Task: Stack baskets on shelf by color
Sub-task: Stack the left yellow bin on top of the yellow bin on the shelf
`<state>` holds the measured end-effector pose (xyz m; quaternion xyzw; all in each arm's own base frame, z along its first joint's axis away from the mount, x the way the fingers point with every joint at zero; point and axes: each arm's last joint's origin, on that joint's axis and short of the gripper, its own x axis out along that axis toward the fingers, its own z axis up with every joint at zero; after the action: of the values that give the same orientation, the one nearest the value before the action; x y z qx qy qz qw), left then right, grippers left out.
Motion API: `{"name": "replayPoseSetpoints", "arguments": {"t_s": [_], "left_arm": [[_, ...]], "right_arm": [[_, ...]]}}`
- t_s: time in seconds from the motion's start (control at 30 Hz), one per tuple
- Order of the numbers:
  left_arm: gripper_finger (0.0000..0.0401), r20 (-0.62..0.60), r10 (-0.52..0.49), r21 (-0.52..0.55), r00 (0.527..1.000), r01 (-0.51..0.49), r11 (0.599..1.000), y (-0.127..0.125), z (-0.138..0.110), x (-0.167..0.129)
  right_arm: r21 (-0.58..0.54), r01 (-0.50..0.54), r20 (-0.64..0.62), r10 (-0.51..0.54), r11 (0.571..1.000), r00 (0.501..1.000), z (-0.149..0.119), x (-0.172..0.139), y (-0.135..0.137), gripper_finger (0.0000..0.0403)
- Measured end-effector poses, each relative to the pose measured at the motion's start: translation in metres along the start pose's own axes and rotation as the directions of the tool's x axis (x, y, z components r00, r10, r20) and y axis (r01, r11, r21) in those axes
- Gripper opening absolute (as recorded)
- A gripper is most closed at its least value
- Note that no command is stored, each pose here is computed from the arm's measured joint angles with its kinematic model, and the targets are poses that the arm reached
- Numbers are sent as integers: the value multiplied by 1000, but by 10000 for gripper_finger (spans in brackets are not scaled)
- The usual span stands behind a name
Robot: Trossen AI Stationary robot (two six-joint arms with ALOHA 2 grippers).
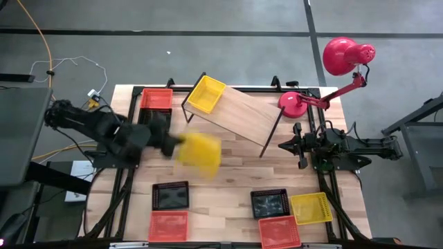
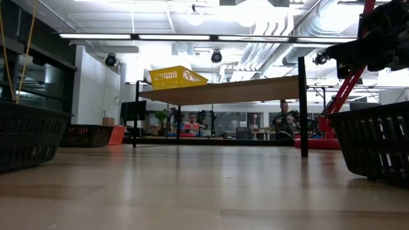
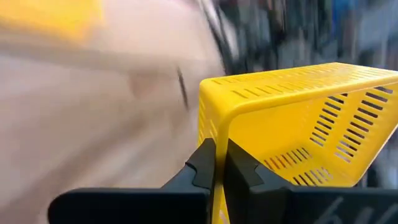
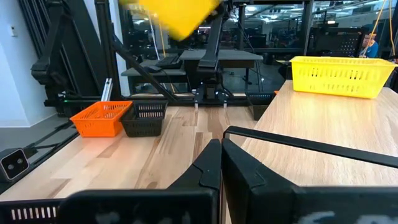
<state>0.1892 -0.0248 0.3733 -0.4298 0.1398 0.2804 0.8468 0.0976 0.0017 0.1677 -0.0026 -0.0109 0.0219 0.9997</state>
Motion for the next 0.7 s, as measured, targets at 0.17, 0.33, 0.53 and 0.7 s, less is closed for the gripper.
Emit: {"name": "replayPoseSetpoints", "arguments": {"t_s": [0.17,0.33,0.53,0.7], "left_arm": [[0,393,173,-396,903,-3,918,8,21,18],[0,524,305,-660,795,153,735,19,16,48],[0,528,293,-733,797,254,631,11,10,88],[0,526,350,-733,775,205,649,19,13,103]], "right_arm": [[0,0,0,0,1000,1000,0,0,0,0],[0,0,1,0,1000,1000,0,0,0,0],[0,0,0,0,1000,1000,0,0,0,0],[0,0,0,0,1000,1000,0,0,0,0]]}}
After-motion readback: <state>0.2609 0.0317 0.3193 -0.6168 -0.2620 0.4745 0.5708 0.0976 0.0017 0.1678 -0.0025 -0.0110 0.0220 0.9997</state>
